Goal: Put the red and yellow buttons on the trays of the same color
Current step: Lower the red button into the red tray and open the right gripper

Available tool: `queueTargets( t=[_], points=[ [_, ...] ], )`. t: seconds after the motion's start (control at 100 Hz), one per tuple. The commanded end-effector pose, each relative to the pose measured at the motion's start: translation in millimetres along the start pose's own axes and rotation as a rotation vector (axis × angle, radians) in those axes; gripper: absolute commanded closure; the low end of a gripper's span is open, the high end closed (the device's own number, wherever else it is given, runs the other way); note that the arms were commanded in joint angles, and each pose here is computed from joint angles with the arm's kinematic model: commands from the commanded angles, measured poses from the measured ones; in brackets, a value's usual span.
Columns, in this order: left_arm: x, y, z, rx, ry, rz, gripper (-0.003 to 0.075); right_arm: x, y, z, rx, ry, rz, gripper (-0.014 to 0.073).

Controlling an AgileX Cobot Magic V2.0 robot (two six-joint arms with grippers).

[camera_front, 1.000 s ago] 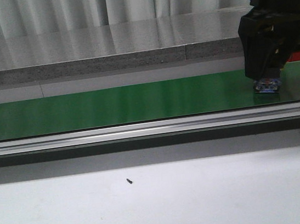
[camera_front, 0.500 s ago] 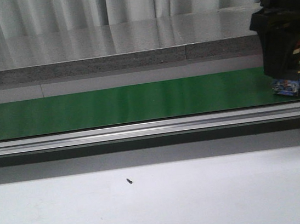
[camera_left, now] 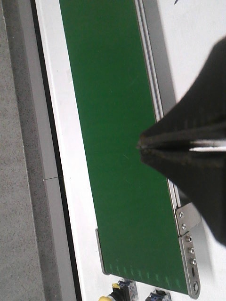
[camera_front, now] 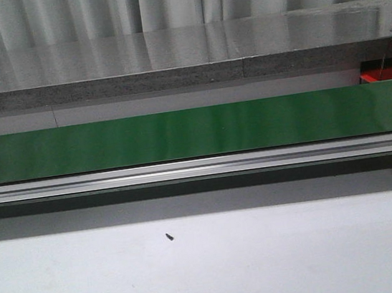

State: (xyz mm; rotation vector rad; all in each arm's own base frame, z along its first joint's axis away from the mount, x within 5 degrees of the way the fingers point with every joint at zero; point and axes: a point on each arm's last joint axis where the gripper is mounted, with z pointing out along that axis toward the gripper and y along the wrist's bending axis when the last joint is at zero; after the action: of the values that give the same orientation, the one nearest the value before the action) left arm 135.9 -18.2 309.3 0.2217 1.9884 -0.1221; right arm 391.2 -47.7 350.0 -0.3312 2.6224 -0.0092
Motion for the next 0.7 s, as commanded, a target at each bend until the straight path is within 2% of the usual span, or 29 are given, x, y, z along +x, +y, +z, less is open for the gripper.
queueTargets(
  t=[0.0, 0.14, 0.26, 0.69],
  points=[
    [-15.0, 1.3, -4.6, -0.02, -0.098, -0.011, 0.074, -9.5, -22.1, -34.0, 0.052, -0.125, 0.046, 0.0422],
    [-15.0, 1.3, -4.6, -0.02, -0.098, -0.011, 0.074, -17.0, -54.1, -25.6, 0.061, -0.147, 0.11, 0.0422],
    [-15.0, 1.3, -4.6, -0.02, -0.098, -0.011, 0.074, -21.9, -75.8, -3.8, 0.07, -0.136, 0.16, 0.0422],
    [-15.1, 1.4, -4.6, -0.02, -0.099, -0.011, 0.074, -16.2, -120.2, 82.1, 0.078, -0.073, 0.222, 0.0422]
  ],
)
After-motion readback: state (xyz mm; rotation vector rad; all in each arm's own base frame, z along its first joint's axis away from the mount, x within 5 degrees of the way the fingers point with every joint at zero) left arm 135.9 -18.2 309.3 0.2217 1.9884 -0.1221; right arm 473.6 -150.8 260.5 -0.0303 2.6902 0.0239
